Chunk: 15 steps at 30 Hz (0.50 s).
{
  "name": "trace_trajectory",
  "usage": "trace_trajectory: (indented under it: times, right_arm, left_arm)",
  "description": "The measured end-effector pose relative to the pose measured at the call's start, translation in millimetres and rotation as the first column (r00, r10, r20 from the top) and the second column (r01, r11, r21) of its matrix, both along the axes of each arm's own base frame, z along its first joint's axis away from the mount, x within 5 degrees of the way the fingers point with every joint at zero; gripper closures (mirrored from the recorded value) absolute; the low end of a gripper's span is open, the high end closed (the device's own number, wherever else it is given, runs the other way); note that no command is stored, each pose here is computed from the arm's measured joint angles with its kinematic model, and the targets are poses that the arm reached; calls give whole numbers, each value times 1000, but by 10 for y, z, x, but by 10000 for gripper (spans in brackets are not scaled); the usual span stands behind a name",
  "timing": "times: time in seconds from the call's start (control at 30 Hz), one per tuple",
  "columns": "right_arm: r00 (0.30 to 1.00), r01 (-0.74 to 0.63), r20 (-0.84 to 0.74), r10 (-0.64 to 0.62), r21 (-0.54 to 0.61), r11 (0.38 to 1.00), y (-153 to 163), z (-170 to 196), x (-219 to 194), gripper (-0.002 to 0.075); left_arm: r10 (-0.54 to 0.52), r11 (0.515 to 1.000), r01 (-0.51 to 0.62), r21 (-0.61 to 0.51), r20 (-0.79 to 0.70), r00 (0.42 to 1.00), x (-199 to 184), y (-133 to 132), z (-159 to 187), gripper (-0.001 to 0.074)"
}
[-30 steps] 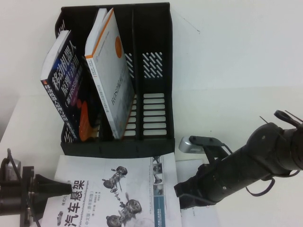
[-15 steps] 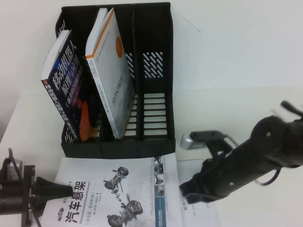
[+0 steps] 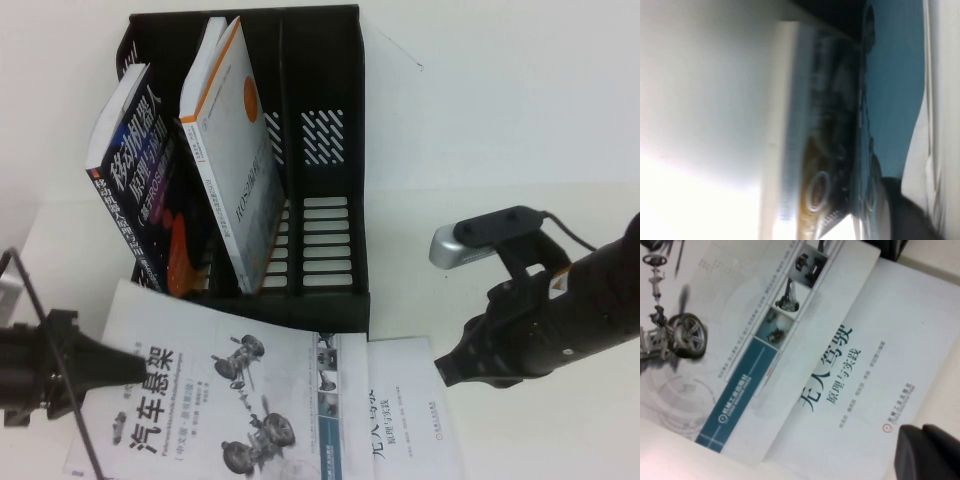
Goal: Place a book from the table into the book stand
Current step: Pick up the book with your left arm
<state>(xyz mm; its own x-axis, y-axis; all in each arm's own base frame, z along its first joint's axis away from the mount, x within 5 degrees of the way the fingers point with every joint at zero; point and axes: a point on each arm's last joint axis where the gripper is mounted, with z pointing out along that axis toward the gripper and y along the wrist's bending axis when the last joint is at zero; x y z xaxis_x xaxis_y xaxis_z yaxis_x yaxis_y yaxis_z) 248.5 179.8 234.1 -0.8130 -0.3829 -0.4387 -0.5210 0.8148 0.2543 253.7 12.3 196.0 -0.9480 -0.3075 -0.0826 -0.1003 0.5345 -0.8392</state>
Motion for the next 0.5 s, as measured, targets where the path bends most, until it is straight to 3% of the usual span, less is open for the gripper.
trace_trajectory:
  times: [0.3, 0.5]
  right_arm:
    - [999, -16, -34, 15, -11, 1000, -60, 125, -121, 726]
    - [997, -24, -73, 23, -14, 1000, -108, 222, -229, 726]
  left_arm:
    - [-70, 997, 62, 48, 180, 981, -315, -420, 680, 615]
    - [-134, 990, 111, 82, 364, 922, -452, -637, 1362, 615]
